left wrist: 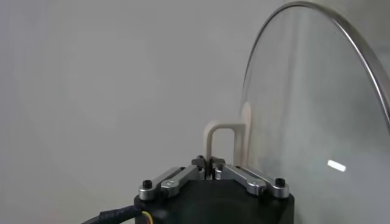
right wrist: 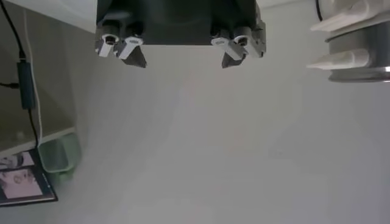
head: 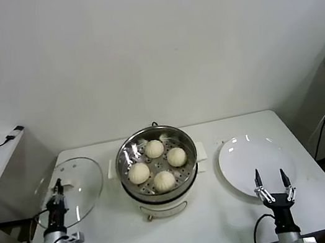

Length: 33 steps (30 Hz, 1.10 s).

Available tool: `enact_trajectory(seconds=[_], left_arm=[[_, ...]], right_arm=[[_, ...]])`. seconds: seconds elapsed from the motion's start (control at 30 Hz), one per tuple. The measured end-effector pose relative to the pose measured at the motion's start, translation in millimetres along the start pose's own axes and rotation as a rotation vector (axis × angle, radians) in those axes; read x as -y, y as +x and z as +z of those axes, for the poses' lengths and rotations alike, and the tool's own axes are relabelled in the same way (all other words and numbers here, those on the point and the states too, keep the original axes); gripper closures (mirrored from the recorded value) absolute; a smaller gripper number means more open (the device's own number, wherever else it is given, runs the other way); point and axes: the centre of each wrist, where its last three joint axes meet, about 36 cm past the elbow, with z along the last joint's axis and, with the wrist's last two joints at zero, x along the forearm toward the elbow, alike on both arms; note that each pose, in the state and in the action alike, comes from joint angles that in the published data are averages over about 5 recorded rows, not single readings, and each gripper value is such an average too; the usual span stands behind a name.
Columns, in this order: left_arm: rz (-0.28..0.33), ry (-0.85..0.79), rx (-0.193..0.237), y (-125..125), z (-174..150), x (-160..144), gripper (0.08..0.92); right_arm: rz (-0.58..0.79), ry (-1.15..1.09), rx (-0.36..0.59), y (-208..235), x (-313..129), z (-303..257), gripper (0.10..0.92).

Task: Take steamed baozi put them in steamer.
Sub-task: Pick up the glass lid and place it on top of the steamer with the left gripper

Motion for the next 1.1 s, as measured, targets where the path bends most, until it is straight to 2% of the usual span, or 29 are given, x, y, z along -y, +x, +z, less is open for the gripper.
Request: enact_trajectory(seconds=[0.23,0.33,0.43,0.53,0.73,0.9,1.1], left_arm=[[-0.103,0.008,0.038,-2,-1,-56,0.862],[-0.133,0.031,0.078,-2,-17,-79,0.862],[-0.139,0.072,0.140,0,-46,-98,0.862],[-0.117,0.124,0.208,4,-83,-111,0.862],[-0.020,0.211,0.314,12,-163,-120,0.862],[0.052,0.222,0.376,15,-214,-127,0.862],[0.094,0.166,0.434,13,-251,-135,0.862]], right_arm=[[0.005,0.000,0.004,0,0,-1,0.200],[0.012,0.003,0.003,1,3,-2,0.200],[0.024,0.007,0.002,2,7,-3,0.200],[0.036,0.011,0.001,3,11,-3,0.200],[0.071,0.019,0.001,10,22,-2,0.200],[0.096,0.024,0.000,16,28,0,0.200],[0.117,0.030,-0.002,22,34,3,0.200]])
